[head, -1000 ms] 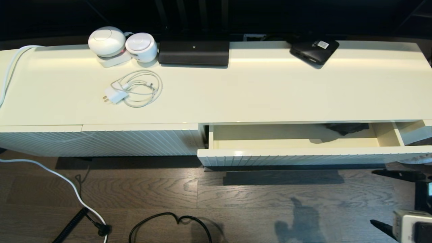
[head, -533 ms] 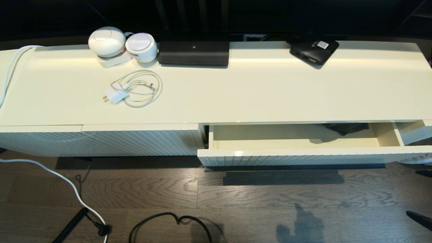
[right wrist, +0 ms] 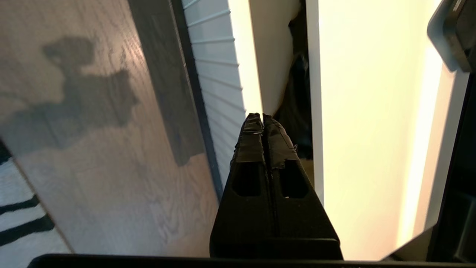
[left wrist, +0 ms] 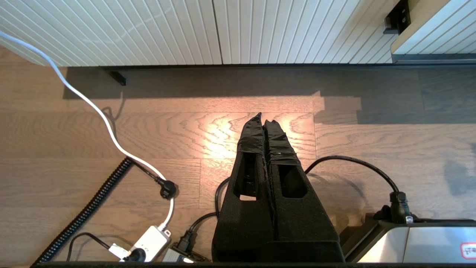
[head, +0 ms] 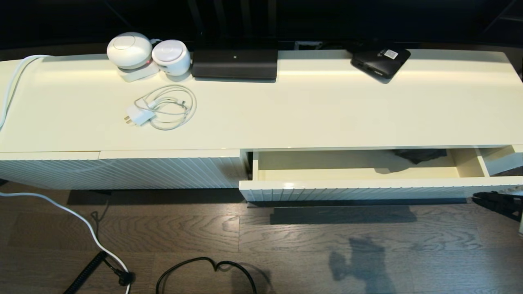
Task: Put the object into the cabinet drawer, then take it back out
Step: Open the drawer
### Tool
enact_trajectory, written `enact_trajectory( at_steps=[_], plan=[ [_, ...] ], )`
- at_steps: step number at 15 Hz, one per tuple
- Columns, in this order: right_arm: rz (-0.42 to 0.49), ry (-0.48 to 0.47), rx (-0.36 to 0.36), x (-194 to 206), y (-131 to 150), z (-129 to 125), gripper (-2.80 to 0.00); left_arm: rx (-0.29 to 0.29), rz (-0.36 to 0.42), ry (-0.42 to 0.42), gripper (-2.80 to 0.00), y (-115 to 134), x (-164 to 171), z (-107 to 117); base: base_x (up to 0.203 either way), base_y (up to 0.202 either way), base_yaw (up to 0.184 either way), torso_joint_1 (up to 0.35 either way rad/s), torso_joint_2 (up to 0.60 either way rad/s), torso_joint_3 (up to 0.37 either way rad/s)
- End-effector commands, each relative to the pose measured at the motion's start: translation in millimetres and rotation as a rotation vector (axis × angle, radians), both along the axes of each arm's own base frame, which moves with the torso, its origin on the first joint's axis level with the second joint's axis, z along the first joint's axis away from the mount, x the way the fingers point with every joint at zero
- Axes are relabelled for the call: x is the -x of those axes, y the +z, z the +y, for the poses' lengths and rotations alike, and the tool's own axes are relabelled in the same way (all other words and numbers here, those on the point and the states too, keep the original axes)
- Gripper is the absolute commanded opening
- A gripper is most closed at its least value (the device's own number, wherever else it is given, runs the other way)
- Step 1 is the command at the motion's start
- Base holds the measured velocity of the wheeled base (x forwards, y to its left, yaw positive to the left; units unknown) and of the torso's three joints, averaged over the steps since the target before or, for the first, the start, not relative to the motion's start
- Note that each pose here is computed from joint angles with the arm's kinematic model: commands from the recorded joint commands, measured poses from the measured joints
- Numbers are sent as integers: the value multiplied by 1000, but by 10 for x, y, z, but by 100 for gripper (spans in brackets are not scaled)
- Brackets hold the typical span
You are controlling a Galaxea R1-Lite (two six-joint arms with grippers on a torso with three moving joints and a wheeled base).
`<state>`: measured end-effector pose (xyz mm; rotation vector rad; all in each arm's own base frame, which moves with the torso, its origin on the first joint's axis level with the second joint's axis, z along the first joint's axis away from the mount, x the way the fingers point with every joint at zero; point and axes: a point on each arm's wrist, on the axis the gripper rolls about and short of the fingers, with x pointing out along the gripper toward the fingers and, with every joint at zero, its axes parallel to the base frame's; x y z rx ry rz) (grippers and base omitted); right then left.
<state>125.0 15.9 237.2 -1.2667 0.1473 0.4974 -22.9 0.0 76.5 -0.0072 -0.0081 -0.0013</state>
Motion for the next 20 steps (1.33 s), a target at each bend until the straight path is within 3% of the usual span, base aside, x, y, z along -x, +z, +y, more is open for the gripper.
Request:
enact_trajectory(
  at_steps=[1,7,20],
  plan=[
    [41,30,11,-282,-94,70,-280,0,-1,1,-280,2,0,0,0,0,0,0,0,0],
    [-9,44,19,-961,-294,221,-280,0,0,1,-280,-1,-1,0,0,0,0,0,0,0],
    [-29,28,84,-1175,-387,225,-280,0,0,0,-280,-2,-1,0,0,0,0,0,0,0]
  ],
)
